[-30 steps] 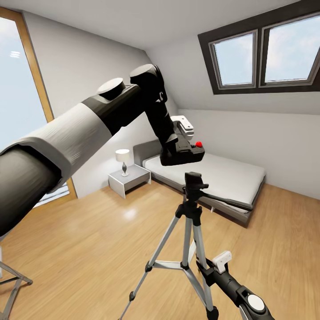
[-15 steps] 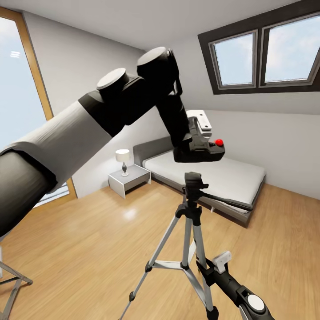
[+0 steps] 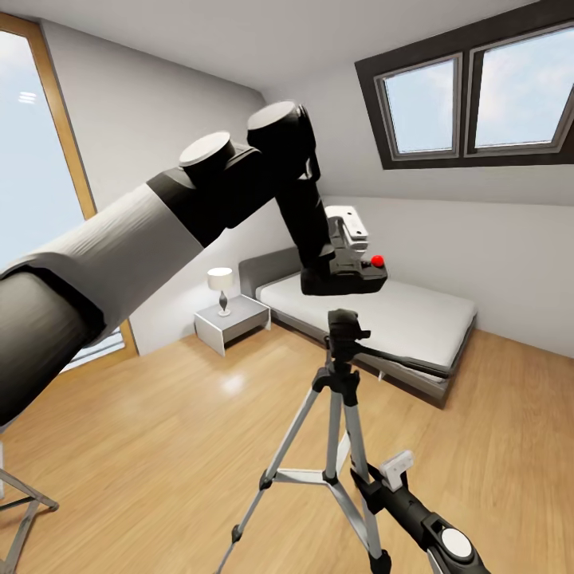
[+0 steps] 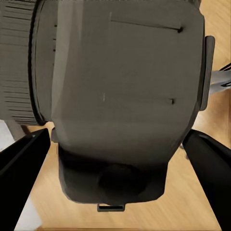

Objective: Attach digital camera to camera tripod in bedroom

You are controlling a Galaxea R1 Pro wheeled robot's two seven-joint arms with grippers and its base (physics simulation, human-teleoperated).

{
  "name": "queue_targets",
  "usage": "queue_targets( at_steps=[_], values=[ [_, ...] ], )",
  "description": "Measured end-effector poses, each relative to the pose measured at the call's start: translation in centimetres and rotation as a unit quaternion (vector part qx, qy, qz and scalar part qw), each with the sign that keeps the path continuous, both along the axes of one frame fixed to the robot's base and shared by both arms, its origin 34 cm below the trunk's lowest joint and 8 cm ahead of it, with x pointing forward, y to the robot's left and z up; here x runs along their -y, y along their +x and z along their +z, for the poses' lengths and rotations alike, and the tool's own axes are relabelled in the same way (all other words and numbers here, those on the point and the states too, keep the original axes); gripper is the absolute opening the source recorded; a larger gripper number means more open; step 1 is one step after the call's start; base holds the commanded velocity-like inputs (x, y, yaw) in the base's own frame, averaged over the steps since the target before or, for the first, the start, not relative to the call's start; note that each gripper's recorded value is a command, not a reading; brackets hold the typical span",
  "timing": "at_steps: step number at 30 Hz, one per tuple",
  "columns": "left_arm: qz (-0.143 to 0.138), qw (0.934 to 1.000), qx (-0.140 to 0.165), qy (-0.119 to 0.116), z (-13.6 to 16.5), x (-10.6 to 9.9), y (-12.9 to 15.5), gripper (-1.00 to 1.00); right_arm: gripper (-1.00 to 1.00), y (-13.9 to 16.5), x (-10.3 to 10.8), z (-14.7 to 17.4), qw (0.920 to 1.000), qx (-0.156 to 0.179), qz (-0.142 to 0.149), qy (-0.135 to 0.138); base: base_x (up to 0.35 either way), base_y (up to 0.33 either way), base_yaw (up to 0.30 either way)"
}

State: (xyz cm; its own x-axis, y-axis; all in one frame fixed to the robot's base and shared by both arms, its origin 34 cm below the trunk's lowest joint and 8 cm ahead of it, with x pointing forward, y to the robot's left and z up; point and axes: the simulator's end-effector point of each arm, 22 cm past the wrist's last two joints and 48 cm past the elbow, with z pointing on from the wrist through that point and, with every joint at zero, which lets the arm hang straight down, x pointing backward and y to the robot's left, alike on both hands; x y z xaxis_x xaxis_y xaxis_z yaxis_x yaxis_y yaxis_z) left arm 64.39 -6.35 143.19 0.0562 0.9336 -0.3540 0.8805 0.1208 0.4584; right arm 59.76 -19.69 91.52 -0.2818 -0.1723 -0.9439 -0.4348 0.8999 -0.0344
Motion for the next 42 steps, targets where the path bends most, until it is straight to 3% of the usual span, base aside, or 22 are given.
queue_targets(
  at_steps=[10,42],
  values=[
    [0.006,1.0,-0.004,0.004,-0.4,-0.3,0.3,-1.0,-1.0,-0.2,-1.0,0.0,0.9999,0.001,0.011,-0.003,0.0,0.0,0.0],
    [0.033,0.9991,-0.014,0.023,-1.8,-1.7,1.6,-1.0,-1.0,-0.3,-1.2,0.0,0.9999,0.001,0.015,-0.003,0.0,0.0,0.0]
  ],
)
